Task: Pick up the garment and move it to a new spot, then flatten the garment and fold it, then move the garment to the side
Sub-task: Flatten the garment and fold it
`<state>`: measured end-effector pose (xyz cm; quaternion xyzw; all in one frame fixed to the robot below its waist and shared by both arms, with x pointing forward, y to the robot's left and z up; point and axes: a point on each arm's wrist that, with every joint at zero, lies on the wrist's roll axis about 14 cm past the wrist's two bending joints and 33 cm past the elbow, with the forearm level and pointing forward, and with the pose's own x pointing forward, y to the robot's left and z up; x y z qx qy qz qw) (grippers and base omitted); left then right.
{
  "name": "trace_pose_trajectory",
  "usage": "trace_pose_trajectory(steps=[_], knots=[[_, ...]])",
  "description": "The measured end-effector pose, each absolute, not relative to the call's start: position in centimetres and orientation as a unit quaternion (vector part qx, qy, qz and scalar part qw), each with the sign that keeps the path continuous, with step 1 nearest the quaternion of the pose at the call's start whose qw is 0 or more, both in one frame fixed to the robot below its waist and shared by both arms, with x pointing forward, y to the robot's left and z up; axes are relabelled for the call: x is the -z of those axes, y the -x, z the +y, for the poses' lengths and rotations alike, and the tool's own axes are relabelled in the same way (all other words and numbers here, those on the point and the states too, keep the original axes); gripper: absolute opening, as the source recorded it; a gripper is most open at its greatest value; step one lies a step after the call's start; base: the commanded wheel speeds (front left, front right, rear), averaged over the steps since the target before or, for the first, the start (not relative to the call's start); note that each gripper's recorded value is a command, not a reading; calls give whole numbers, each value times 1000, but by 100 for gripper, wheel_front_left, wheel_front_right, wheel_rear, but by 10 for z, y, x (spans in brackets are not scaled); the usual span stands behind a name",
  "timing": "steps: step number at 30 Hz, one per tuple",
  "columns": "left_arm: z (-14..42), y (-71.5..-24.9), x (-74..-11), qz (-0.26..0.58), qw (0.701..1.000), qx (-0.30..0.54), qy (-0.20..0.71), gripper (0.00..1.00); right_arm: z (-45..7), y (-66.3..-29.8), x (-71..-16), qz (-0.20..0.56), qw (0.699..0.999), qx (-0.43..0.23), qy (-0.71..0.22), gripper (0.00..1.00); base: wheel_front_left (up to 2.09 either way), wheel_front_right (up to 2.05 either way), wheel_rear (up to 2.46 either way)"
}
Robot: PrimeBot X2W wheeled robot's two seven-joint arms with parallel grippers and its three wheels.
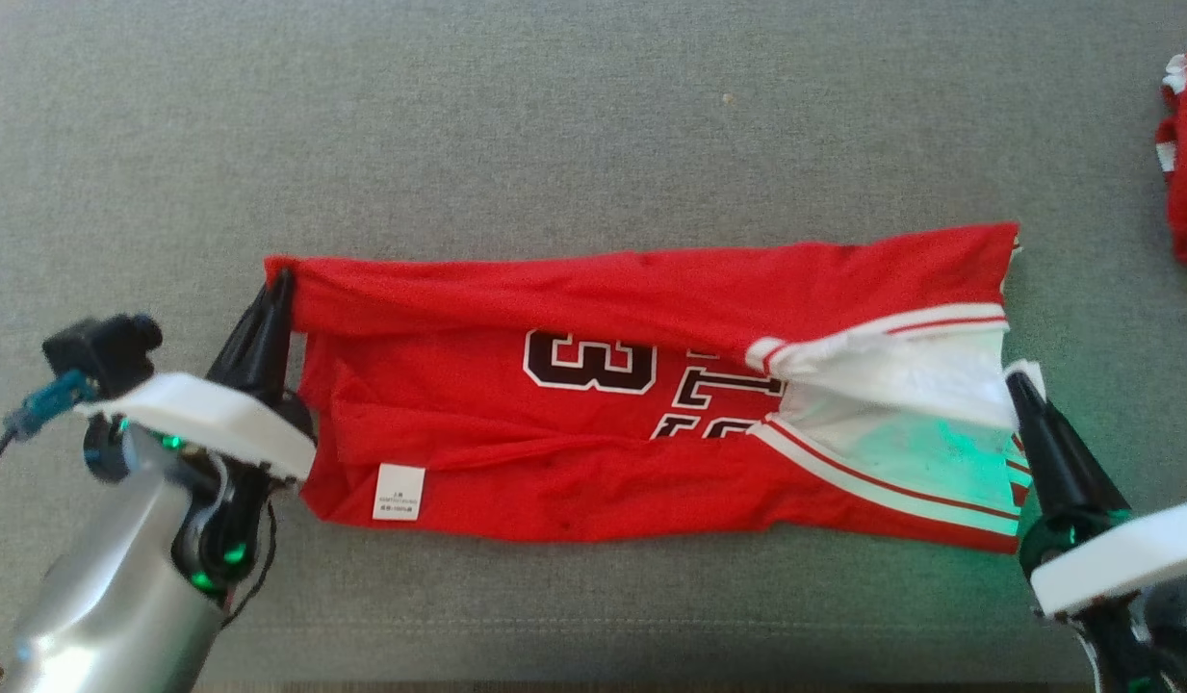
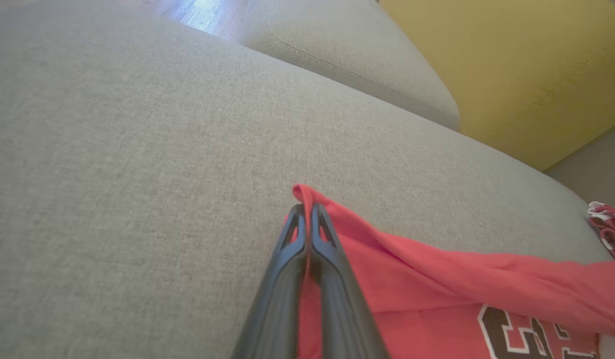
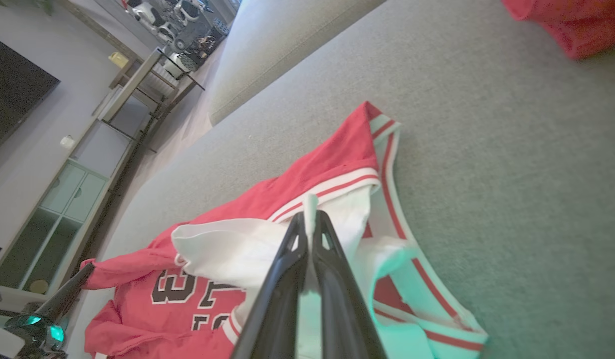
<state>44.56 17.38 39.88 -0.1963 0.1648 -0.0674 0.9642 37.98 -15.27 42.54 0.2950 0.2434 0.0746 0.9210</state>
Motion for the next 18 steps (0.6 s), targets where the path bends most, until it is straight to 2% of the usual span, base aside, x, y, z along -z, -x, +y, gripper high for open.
trace_pose_trajectory(steps=[4, 5, 6, 7, 14, 18], knots=[[174, -430, -388, 183, 960, 60, 202, 0, -153, -368, -417, 265, 918, -65, -288, 0, 0, 0, 0], [174, -427, -385, 189, 959, 58, 203, 7, -151, -365, -414, 272, 917, -67, -284, 8, 0, 0, 0], [174, -424, -382, 196, 957, 55, 204, 58, -149, -363, -411, 281, 916, -69, -278, 40, 0, 0, 0], [174, -422, -380, 200, 957, 54, 205, 100, -147, -362, -409, 285, 916, -72, -273, 100, 0, 0, 0], [177, -422, -376, 201, 962, 43, 181, 100, -149, -362, -410, 270, 938, -73, -204, 100, 0, 0, 0], [184, -438, -407, 138, 978, 26, 152, 100, -163, -373, -430, 198, 967, -55, -151, 100, 0, 0, 0]])
